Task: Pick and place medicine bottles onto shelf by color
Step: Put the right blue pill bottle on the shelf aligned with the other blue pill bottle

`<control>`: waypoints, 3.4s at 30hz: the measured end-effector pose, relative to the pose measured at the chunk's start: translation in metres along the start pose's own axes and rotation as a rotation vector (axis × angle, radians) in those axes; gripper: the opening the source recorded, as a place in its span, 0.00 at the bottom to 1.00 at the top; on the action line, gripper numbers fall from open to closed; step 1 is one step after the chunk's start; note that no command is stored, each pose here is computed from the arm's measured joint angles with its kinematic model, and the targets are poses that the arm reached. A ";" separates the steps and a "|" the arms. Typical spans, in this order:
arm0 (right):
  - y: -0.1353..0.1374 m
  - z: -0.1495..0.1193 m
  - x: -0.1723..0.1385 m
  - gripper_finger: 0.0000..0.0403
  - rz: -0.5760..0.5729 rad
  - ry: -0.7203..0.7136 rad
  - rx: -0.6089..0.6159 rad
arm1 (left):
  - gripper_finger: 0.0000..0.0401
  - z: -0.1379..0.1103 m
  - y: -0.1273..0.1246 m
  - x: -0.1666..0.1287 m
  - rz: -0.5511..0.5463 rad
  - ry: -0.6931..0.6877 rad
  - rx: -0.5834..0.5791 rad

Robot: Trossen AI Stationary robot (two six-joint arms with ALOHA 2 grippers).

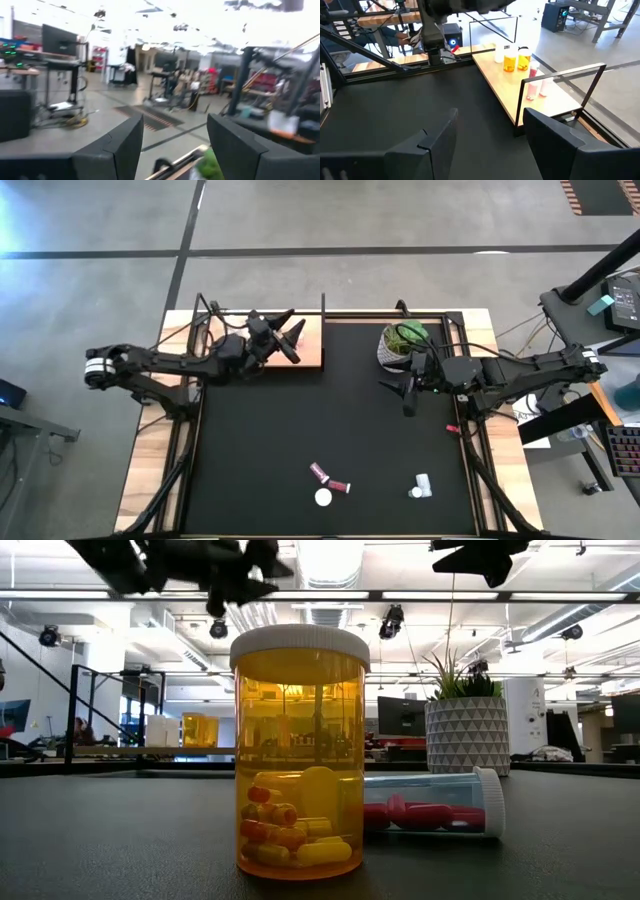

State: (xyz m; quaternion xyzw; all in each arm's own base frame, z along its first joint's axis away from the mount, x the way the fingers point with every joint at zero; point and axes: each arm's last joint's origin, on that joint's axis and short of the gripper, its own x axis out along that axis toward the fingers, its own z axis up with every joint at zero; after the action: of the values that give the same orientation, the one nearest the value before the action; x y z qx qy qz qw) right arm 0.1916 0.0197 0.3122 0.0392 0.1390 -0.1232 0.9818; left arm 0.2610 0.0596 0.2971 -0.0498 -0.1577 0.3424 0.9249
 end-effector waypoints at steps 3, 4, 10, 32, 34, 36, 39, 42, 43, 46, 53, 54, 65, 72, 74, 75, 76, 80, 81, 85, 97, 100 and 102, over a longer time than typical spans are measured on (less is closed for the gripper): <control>0.000 0.000 0.000 0.54 0.000 0.000 0.000 | 0.51 0.007 -0.013 -0.005 -0.053 -0.011 -0.027; 0.000 0.000 0.000 0.54 0.000 0.000 0.000 | 0.51 0.011 -0.019 -0.006 -0.071 -0.017 -0.039; 0.000 0.000 0.000 0.54 0.000 0.000 0.000 | 0.51 0.032 -0.054 -0.010 -0.176 -0.059 -0.118; 0.012 -0.006 0.028 0.54 0.043 0.029 0.304 | 0.51 0.066 -0.121 -0.035 -0.449 -0.076 -0.329; 0.014 -0.010 0.035 0.54 0.035 0.057 0.402 | 0.51 0.066 -0.122 -0.035 -0.463 -0.078 -0.331; 0.016 -0.014 0.042 0.54 0.024 0.077 0.506 | 0.51 0.067 -0.122 -0.036 -0.483 -0.079 -0.332; 0.021 -0.018 0.054 0.54 0.017 0.083 0.631 | 0.51 0.069 -0.123 -0.038 -0.518 -0.082 -0.334; 0.026 -0.020 0.066 0.54 0.042 0.066 0.752 | 0.51 0.068 -0.125 -0.039 -0.559 -0.079 -0.332; 0.028 -0.021 0.070 0.54 0.077 0.076 0.782 | 0.51 0.068 -0.125 -0.040 -0.573 -0.079 -0.331; 0.034 -0.023 0.077 0.54 0.191 0.141 0.841 | 0.51 0.068 -0.126 -0.041 -0.623 -0.081 -0.330; 0.070 -0.001 0.059 0.54 0.378 0.217 0.749 | 0.51 0.076 -0.125 -0.045 -0.735 -0.100 -0.332; 0.076 0.002 0.055 0.54 0.381 0.252 0.740 | 0.51 0.077 -0.125 -0.046 -0.746 -0.100 -0.330; 0.146 -0.001 0.000 0.54 -0.063 0.945 0.778 | 0.51 0.092 -0.107 -0.058 -0.771 -0.035 -0.290; 0.185 -0.012 -0.005 0.54 -0.210 1.212 0.744 | 0.51 0.098 -0.100 -0.062 -0.771 -0.030 -0.287; 0.192 -0.021 0.000 0.54 -0.213 1.284 0.701 | 0.51 0.100 -0.100 -0.062 -0.771 -0.037 -0.291; 0.195 -0.025 0.002 0.54 -0.207 1.315 0.681 | 0.51 0.100 -0.100 -0.062 -0.771 -0.040 -0.293; 0.197 -0.029 0.005 0.54 -0.198 1.343 0.655 | 0.51 0.100 -0.100 -0.062 -0.771 -0.038 -0.293; 0.202 -0.046 0.012 0.54 -0.162 1.407 0.534 | 0.51 0.100 -0.101 -0.061 -0.766 -0.038 -0.292; 0.203 -0.051 0.014 0.54 -0.157 1.420 0.507 | 0.51 0.099 -0.101 -0.060 -0.760 -0.037 -0.291; 0.200 -0.068 0.017 0.54 -0.166 1.456 0.428 | 0.51 0.099 -0.101 -0.059 -0.723 -0.034 -0.298; 0.184 -0.094 0.015 0.54 -0.053 1.386 0.506 | 0.51 0.097 -0.102 -0.059 -0.722 -0.003 -0.364; 0.183 -0.104 0.018 0.54 -0.045 1.379 0.540 | 0.51 0.097 -0.102 -0.059 -0.721 -0.001 -0.363; 0.181 -0.111 0.018 0.54 -0.070 1.389 0.537 | 0.51 0.097 -0.102 -0.059 -0.721 -0.002 -0.363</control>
State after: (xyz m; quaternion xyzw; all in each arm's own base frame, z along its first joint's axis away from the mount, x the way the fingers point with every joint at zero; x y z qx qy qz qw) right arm 0.2248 0.2027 0.2083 0.3422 0.6936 -0.1312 0.6202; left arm 0.2503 -0.0576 0.3939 -0.1536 -0.2240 -0.0374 0.9617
